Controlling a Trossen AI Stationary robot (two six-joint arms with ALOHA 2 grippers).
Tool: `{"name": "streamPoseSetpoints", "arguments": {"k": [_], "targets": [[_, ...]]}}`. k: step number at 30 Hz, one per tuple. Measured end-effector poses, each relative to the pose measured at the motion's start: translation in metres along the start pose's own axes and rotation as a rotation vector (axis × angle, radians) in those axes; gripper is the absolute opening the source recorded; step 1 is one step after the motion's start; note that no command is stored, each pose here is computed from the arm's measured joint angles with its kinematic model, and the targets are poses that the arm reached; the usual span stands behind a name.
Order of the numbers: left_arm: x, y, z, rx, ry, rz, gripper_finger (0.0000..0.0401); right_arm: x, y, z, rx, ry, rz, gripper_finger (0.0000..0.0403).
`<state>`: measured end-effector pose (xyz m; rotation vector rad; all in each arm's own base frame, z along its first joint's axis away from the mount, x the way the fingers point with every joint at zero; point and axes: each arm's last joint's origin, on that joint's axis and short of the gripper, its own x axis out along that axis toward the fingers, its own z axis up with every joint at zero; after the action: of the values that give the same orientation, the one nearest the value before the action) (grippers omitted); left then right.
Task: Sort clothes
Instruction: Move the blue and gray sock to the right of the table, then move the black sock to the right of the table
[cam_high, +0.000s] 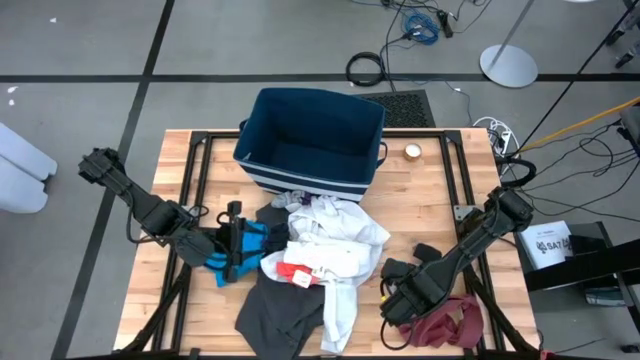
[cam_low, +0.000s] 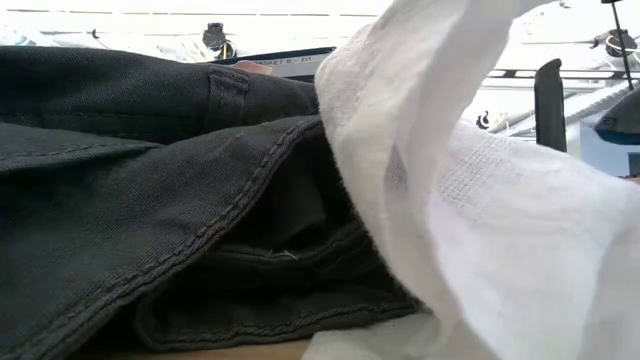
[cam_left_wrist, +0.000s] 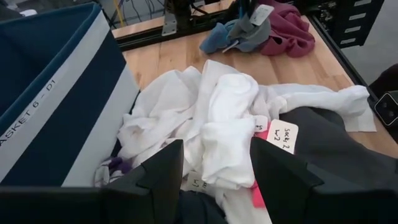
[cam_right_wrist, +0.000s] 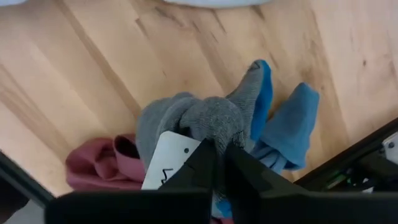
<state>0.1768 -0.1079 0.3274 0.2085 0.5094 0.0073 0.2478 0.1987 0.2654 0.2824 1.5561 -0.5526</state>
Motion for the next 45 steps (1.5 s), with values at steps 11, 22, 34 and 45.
{"name": "streamPoseSetpoints", "arguments": {"k": [11,22,34,45], "targets": [[0.016,-0.011,-0.004,0.037,0.07,-0.072,0.0196,0.0,0.002,-0.002,0.052,0.076,0.038,0.0125],[0.04,0.019,-0.036,-0.106,0.286,0.159,0.0196,-0.008,0.021,0.012,-0.08,-0.24,0.211,0.0161],[0.071,0.034,-0.072,-0.244,0.364,0.052,0.0196,-0.012,0.031,0.021,-0.2,-0.368,0.287,0.016],[0.087,0.032,-0.09,-0.237,0.38,0.02,0.0196,-0.013,0.031,0.021,-0.206,-0.37,0.286,0.016]]}}
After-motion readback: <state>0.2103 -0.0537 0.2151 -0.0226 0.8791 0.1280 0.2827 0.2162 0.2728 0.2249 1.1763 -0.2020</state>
